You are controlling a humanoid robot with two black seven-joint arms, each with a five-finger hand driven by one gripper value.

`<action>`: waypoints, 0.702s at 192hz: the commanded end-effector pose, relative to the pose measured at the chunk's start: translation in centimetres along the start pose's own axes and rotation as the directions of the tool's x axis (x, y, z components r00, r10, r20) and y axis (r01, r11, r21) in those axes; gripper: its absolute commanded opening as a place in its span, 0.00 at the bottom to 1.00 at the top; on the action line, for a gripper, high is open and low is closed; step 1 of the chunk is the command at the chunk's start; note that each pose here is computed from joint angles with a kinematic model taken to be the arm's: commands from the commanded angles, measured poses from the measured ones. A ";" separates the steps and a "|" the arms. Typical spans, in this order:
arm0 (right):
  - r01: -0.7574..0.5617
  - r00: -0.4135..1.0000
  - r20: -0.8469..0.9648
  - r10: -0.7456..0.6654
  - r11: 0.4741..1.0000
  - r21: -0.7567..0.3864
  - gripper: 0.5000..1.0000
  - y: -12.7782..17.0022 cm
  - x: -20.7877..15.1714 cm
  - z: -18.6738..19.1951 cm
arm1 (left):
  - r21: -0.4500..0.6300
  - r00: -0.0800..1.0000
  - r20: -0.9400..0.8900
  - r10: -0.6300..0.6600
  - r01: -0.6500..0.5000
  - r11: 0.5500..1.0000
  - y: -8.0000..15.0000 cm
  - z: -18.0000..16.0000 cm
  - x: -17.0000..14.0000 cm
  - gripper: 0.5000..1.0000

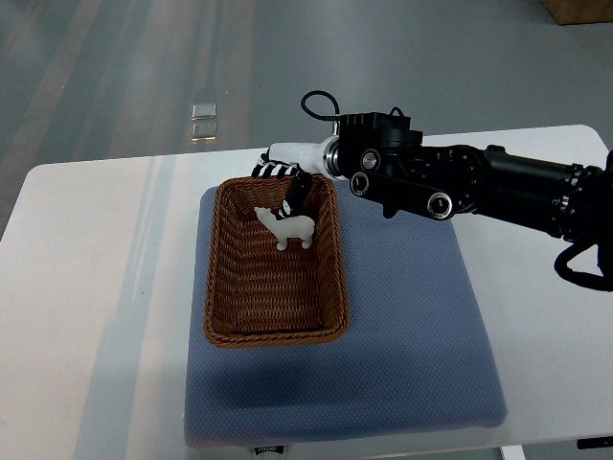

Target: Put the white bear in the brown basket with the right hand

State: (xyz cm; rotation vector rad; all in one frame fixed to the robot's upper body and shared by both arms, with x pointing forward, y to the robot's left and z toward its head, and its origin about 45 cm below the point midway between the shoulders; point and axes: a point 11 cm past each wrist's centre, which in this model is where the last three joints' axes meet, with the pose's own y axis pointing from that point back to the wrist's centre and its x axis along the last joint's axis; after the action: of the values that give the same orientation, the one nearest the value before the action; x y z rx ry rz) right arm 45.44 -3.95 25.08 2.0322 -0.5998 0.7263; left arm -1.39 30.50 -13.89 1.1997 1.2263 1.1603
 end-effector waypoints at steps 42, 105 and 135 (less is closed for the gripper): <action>-0.156 0.939 0.319 0.128 0.986 0.063 0.73 2.5 5.6 2.2 | 0.001 1.000 0.002 -0.003 0.003 1.000 0.0 0.0 -0.1 1.00; -0.501 0.341 0.899 0.273 0.862 -0.071 0.76 5.6 7.2 12.9 | 0.002 1.000 0.003 -0.004 0.004 1.000 0.0 0.0 -0.2 1.00; -0.547 -0.070 0.976 0.207 0.810 -0.211 0.84 6.8 5.8 18.0 | 0.001 1.000 0.003 -0.011 0.011 1.000 0.0 0.0 -0.3 1.00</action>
State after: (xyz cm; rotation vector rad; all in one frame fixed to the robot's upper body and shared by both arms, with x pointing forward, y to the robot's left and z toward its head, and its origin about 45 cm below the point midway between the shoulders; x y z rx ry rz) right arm 50.33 -20.60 26.63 2.4223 -1.9095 -0.3616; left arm -1.42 30.33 -13.90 1.1988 1.2273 1.1536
